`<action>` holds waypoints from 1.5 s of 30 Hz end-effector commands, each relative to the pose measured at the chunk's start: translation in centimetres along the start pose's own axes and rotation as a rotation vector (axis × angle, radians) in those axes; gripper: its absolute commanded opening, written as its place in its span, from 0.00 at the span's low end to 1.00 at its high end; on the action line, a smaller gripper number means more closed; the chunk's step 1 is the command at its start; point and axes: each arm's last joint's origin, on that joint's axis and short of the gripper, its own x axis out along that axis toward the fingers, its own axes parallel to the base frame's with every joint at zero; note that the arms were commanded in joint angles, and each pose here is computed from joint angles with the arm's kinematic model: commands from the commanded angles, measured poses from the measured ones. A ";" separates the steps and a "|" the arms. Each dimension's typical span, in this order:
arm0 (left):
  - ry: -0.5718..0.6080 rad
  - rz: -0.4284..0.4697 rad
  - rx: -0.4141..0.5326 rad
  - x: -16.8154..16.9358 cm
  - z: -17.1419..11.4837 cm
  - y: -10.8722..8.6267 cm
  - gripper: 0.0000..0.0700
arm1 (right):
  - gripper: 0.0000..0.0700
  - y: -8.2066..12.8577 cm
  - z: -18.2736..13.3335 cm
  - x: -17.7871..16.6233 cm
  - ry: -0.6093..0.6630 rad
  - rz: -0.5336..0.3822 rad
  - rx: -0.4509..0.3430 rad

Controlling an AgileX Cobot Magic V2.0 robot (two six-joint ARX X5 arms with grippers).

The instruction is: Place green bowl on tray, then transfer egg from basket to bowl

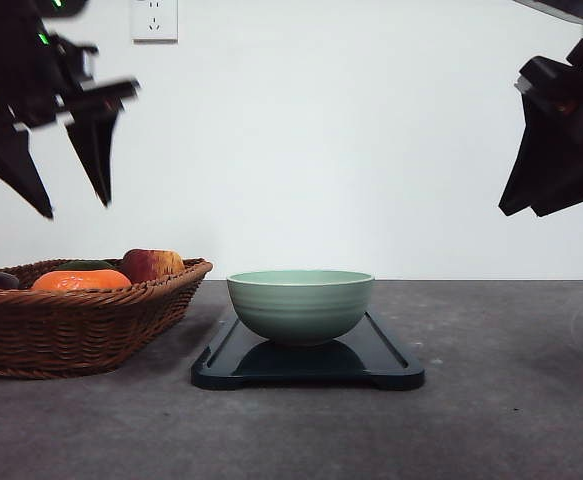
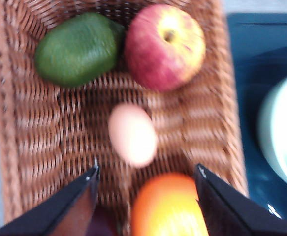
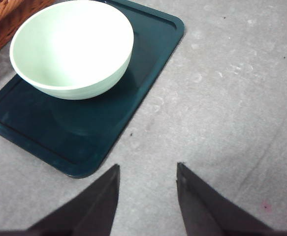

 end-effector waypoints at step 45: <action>0.128 0.038 -0.052 9.5 1.1 0.4 0.52 | 0.32 0.1 0.3 0.1 -0.025 0.000 -0.015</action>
